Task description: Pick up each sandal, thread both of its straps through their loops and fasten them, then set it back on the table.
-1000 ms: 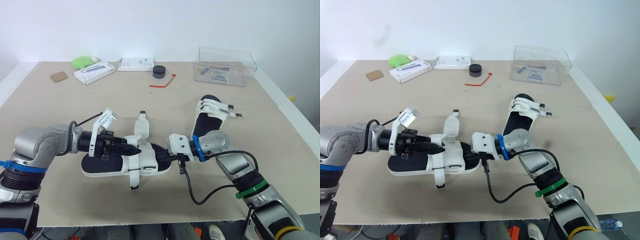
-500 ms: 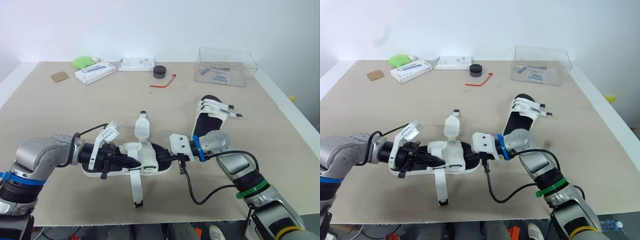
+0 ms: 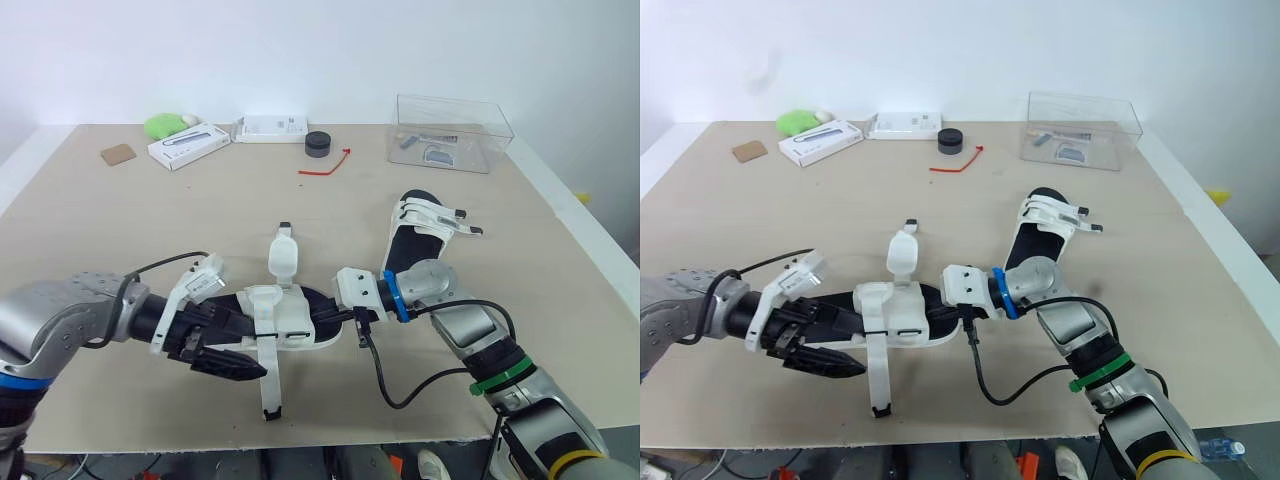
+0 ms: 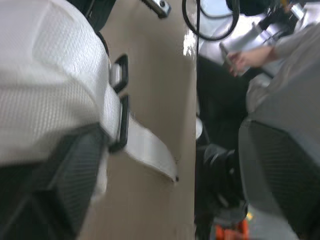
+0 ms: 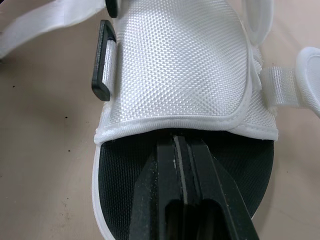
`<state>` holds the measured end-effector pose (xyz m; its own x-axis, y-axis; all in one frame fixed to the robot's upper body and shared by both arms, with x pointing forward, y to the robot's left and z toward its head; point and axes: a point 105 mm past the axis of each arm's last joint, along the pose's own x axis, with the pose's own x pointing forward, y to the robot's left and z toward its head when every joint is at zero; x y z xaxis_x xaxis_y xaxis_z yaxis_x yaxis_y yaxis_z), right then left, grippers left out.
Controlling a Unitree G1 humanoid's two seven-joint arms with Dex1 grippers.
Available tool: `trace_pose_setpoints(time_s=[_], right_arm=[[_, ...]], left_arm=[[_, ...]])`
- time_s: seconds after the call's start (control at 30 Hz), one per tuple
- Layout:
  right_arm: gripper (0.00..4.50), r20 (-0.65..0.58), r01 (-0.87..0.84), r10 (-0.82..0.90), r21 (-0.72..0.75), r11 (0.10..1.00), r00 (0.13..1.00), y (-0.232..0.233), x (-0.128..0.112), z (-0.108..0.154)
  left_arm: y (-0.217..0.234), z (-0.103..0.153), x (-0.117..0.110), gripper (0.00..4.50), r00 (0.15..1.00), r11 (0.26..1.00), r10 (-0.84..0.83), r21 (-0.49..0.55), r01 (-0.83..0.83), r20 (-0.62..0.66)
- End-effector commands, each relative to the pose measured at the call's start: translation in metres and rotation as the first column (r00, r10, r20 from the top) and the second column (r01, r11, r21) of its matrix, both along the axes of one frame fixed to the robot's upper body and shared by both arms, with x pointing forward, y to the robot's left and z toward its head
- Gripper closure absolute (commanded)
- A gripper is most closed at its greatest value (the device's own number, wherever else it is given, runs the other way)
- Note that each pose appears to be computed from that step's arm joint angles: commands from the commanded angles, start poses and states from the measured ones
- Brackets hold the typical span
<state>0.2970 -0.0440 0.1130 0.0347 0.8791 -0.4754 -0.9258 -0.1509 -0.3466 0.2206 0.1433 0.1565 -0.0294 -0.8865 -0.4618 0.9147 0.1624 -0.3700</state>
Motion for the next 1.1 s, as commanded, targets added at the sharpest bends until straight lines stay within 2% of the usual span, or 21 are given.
trace_pose_setpoints(time_s=[0.03, 0.17, 0.23, 0.37, 0.43, 0.53, 0.67, 0.73, 0.87, 1.1], right_arm=[[4.5, -0.014, 0.018, -0.019, -0.063, 0.998, 1.0, -0.008, 0.002, -0.012], [4.5, -0.015, 0.014, -0.015, -0.065, 0.998, 1.0, -0.007, 0.001, -0.013], [4.5, -0.017, 0.012, -0.013, -0.063, 0.998, 1.0, -0.007, 0.0, -0.014], [4.5, -0.017, 0.012, -0.013, -0.07, 0.998, 1.0, -0.009, 0.0, -0.015], [4.5, -0.016, 0.011, -0.013, -0.073, 0.997, 1.0, -0.01, 0.001, -0.015], [4.5, -0.016, 0.009, -0.01, -0.072, 0.997, 1.0, -0.009, 0.001, -0.015], [4.5, -0.014, 0.005, -0.006, -0.071, 0.997, 1.0, -0.008, 0.001, -0.014], [4.5, -0.015, 0.006, -0.007, -0.07, 0.998, 1.0, -0.007, 0.001, -0.013], [4.5, -0.014, 0.007, -0.008, -0.074, 0.997, 1.0, -0.008, 0.002, -0.013], [4.5, -0.017, 0.014, -0.015, -0.075, 0.997, 1.0, -0.01, 0.002, -0.013]], left_arm=[[0.016, 0.003, 0.008, 0.06, 0.971, 0.991, -0.037, 0.13, 0.006, 0.236], [0.023, 0.003, 0.017, 0.06, 0.842, 0.969, -0.172, 0.24, 0.052, 0.512], [0.016, 0.008, 0.018, 0.06, 0.743, 0.967, -0.225, 0.24, 0.089, 0.63], [-0.004, 0.015, 0.007, 0.06, 0.408, 0.925, -0.374, 0.305, 0.227, 0.833], [-0.011, 0.013, 0.0, 0.06, 0.247, 0.889, -0.427, 0.355, 0.289, 0.87], [-0.017, 0.002, -0.013, 0.06, 0.082, 0.825, -0.488, 0.429, 0.369, 0.869], [-0.014, -0.016, -0.022, 0.06, -0.015, 0.743, -0.565, 0.517, 0.425, 0.825], [-0.012, -0.02, -0.022, 0.06, -0.032, 0.735, -0.569, 0.526, 0.428, 0.822], [-0.013, -0.021, -0.017, 0.06, -0.152, 0.703, -0.576, 0.582, 0.409, 0.803], [-0.025, -0.024, -0.016, 0.06, -0.236, 0.692, -0.537, 0.583, 0.425, 0.81]])
